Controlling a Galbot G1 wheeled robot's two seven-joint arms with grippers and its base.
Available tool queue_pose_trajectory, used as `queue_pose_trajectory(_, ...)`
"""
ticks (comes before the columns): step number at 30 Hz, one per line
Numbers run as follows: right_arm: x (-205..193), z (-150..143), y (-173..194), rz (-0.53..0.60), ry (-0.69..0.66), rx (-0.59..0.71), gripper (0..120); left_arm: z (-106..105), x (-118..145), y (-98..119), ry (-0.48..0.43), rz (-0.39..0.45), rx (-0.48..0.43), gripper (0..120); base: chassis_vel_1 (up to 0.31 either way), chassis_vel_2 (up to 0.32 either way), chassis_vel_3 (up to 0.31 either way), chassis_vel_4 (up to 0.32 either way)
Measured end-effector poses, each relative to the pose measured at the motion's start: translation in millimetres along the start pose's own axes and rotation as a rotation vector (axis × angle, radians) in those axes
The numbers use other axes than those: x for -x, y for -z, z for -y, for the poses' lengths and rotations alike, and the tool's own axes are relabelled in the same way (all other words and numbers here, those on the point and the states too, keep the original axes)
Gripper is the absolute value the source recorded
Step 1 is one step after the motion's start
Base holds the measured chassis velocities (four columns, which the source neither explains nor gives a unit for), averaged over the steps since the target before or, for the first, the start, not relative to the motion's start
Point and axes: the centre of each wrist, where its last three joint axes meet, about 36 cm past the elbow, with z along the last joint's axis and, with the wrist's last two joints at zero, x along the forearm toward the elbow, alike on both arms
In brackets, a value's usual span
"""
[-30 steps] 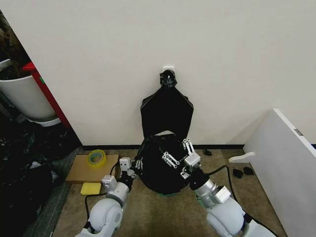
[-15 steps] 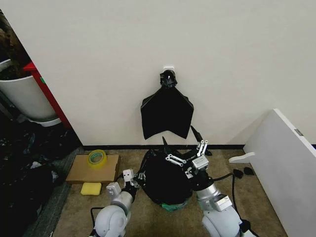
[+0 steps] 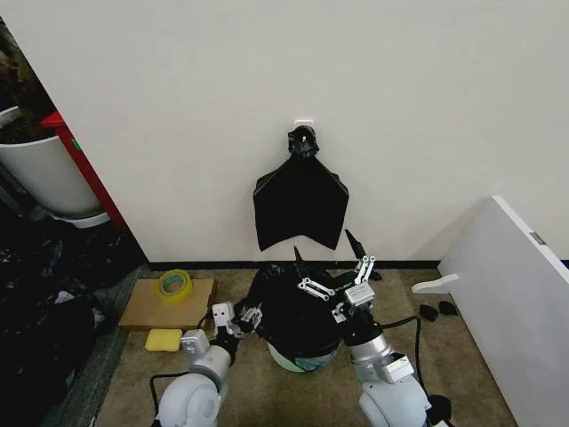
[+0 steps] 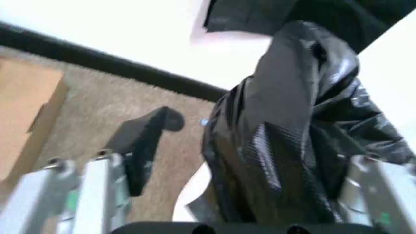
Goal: Place the garbage bag over the trash bin.
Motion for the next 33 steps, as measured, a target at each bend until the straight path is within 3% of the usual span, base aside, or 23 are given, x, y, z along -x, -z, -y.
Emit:
queue_pose_trajectory(3,-1,-2,0,-0.005,-0.007,0.001,100,-1,1,-2,0.017,-0.025,-0.012,95,0.000,0.000,0.000,0.000)
queue_pose_trajectory(12,-6,-2,1,-0.014,-0.011,-0.006,100,-7,15,-8,0.040,-0.043,-0.079,100,0.000,0.000,0.000,0.000)
queue_pose_trajectory(15,-6,-1,2,-0.013,-0.013,-0.009,100,-12,19,-14,0.016,-0.029,-0.088,100,0.000,0.000,0.000,0.000)
queue_pose_trajectory(17,-7,-1,3,-0.014,-0.014,-0.009,100,-20,23,-27,-0.085,0.048,-0.061,100,0.000,0.000,0.000,0.000)
queue_pose_trajectory(23,-9,0,4,-0.017,-0.017,-0.012,100,-23,20,-31,-0.146,0.087,-0.042,100,0.000,0.000,0.000,0.000)
queue_pose_trajectory(27,-11,3,4,-0.020,-0.016,-0.018,100,-29,18,-36,-0.145,0.123,0.042,100,0.000,0.000,0.000,0.000)
queue_pose_trajectory(30,-16,-1,1,-0.038,-0.007,-0.010,100,-52,22,-64,-0.201,0.258,0.208,100,0.000,0.000,0.000,0.000)
queue_pose_trajectory(32,-18,-3,0,-0.043,-0.003,-0.006,100,-56,22,-70,-0.217,0.285,0.243,100,0.000,0.000,0.000,0.000)
queue_pose_trajectory(33,-21,-7,-2,-0.052,0.005,-0.002,100,-61,22,-82,-0.246,0.339,0.314,100,0.000,0.000,0.000,0.000)
